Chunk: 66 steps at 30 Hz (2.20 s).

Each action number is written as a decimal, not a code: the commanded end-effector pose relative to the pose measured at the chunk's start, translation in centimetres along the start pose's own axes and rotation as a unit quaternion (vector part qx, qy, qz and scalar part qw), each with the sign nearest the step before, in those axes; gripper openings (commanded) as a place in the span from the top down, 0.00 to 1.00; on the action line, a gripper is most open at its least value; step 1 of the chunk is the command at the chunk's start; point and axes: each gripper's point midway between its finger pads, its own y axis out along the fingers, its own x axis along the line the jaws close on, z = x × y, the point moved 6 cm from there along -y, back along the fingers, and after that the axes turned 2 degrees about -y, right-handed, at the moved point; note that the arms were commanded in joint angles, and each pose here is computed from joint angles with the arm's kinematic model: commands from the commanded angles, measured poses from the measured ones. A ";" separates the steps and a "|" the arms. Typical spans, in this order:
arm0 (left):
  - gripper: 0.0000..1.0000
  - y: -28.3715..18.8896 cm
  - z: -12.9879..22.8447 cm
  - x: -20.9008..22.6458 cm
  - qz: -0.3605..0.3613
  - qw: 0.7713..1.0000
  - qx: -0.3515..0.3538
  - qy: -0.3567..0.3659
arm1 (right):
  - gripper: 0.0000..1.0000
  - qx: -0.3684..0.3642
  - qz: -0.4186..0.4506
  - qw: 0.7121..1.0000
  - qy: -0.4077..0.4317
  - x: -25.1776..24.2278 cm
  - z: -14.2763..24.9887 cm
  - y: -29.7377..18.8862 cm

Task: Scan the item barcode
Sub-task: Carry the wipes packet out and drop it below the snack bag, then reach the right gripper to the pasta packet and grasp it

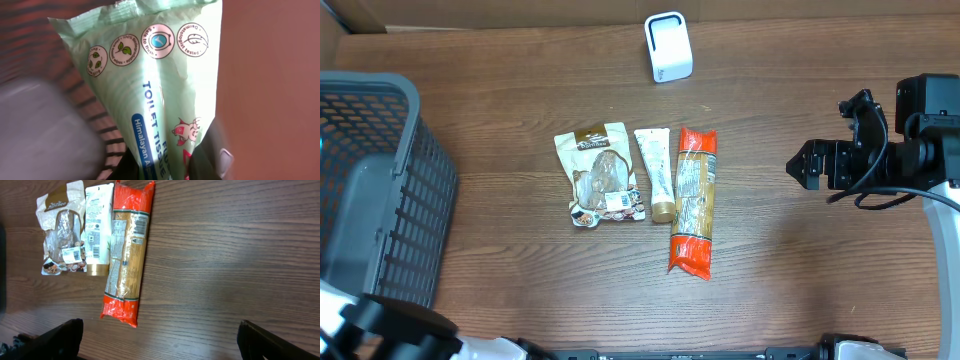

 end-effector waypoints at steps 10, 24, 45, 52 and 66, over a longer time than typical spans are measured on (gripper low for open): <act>0.85 -4.4 11.7 -18.3 0.109 0.956 0.078 0.262 | 0.00 -0.013 -0.002 1.000 -0.007 0.5 -0.4 -0.6; 0.75 4.5 31.1 -14.8 -0.077 0.845 0.401 0.344 | 0.00 -0.022 -0.002 1.000 -0.011 0.5 -0.7 -0.7; 0.00 12.6 44.8 -8.0 -0.193 0.757 0.508 0.363 | 0.00 -0.023 -0.022 0.999 -0.011 0.9 -0.7 -0.7; 0.00 12.3 41.2 -13.9 -0.143 0.796 0.455 0.373 | 0.00 -0.025 -0.113 0.993 -0.012 2.7 -1.0 -0.5; 0.00 8.0 35.0 -23.5 -0.027 0.850 0.342 0.400 | 0.00 0.065 -0.094 0.993 0.021 5.5 -1.6 7.9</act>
